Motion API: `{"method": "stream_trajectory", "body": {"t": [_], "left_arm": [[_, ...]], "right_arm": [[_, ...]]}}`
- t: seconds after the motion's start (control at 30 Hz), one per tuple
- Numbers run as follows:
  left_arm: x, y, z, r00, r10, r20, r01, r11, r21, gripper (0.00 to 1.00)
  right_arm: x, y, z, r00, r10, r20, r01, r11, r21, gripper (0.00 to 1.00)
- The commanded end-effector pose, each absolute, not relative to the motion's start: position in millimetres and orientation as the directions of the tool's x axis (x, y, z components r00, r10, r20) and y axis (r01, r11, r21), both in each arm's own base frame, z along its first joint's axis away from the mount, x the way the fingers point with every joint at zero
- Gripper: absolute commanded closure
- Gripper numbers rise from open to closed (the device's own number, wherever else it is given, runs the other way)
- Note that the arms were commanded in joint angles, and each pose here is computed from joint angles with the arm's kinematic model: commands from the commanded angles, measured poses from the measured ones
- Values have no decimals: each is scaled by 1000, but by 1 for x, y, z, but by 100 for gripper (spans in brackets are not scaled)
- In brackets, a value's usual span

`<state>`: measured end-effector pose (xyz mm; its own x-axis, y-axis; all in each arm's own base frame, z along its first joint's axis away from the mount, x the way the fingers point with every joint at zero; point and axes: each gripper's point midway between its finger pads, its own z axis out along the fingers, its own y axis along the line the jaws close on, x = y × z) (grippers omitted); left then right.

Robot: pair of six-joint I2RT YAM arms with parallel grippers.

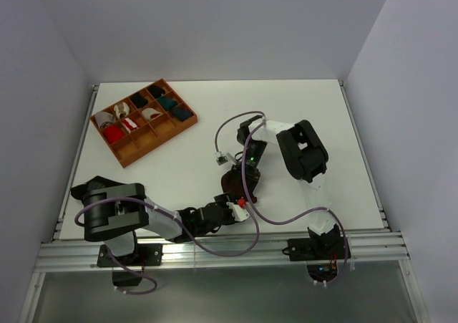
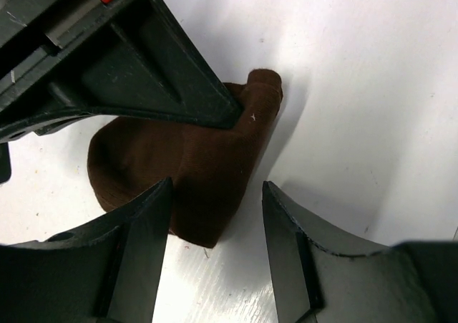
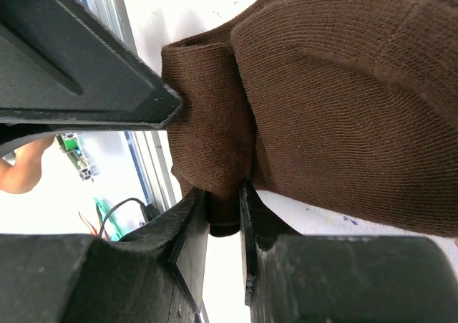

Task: Roll the socks
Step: Roll the sock at the center of the board.

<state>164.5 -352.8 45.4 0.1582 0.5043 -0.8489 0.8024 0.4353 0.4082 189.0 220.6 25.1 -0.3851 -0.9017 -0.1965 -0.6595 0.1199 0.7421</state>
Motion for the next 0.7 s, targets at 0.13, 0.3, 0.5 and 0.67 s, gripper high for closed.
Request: {"method": "stream_trajectory", "body": {"t": [0.13, 0.3, 0.5, 0.67], "left_arm": [[168, -361, 51, 153, 442, -884, 806, 462, 371, 42], [165, -360, 48, 87, 408, -909, 832, 472, 292, 43], [158, -363, 34, -2, 419, -908, 863, 459, 210, 50], [154, -362, 17, -69, 464, -883, 872, 459, 173, 72]], "right_arm": [[192, 209, 13, -350, -923, -163, -672, 126, 729, 79], [191, 209, 14, -354, -922, -159, -666, 129, 734, 78], [189, 210, 14, -354, -921, -163, -662, 124, 739, 78], [190, 210, 13, -355, -920, -164, -664, 125, 737, 78]]}}
